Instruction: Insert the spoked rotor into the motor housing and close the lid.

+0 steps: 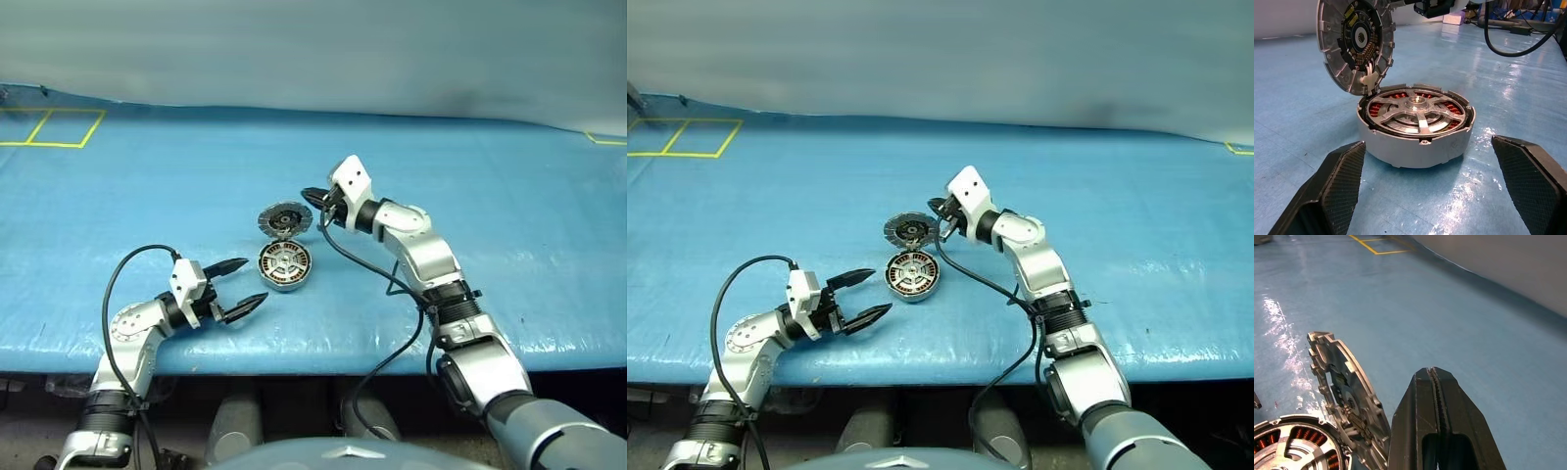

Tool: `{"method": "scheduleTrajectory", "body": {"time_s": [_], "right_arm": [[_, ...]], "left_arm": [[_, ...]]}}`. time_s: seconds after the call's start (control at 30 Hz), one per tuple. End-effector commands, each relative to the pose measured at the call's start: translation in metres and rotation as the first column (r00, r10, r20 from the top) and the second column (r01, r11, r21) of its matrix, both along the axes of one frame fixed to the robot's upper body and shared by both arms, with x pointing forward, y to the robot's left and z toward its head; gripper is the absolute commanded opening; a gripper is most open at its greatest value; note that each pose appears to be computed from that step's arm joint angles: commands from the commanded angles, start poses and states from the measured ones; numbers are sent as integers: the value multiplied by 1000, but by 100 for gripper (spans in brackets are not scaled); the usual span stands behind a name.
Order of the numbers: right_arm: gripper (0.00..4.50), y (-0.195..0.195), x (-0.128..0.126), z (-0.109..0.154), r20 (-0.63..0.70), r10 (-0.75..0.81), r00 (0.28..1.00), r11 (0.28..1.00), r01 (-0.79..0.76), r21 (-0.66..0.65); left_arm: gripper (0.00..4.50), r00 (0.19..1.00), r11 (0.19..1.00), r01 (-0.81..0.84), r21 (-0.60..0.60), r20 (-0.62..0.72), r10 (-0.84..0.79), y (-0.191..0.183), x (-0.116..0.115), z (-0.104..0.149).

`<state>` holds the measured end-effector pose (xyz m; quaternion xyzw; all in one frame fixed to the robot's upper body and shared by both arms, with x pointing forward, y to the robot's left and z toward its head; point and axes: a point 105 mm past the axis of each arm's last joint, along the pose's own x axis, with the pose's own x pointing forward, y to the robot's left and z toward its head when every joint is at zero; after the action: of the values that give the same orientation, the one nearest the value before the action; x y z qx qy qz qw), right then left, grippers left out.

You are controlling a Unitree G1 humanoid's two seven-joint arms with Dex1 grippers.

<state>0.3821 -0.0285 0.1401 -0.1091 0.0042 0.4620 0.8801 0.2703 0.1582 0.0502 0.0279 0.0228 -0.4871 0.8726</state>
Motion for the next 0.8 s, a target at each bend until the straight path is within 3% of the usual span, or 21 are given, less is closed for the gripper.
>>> {"method": "scheduleTrajectory", "body": {"time_s": [0.03,0.5,0.8], "right_arm": [[4,18,-3,20,41,91,995,995,-92,41],[4,27,-27,22,59,277,959,961,-277,-8],[4,14,-50,1,20,362,932,925,-357,-127]], "left_arm": [[450,999,1000,9,-6,35,-9,2,0,9],[450,1000,1000,-12,5,28,12,8,-4,7],[450,999,1000,-27,2,29,27,10,-3,7]]}}
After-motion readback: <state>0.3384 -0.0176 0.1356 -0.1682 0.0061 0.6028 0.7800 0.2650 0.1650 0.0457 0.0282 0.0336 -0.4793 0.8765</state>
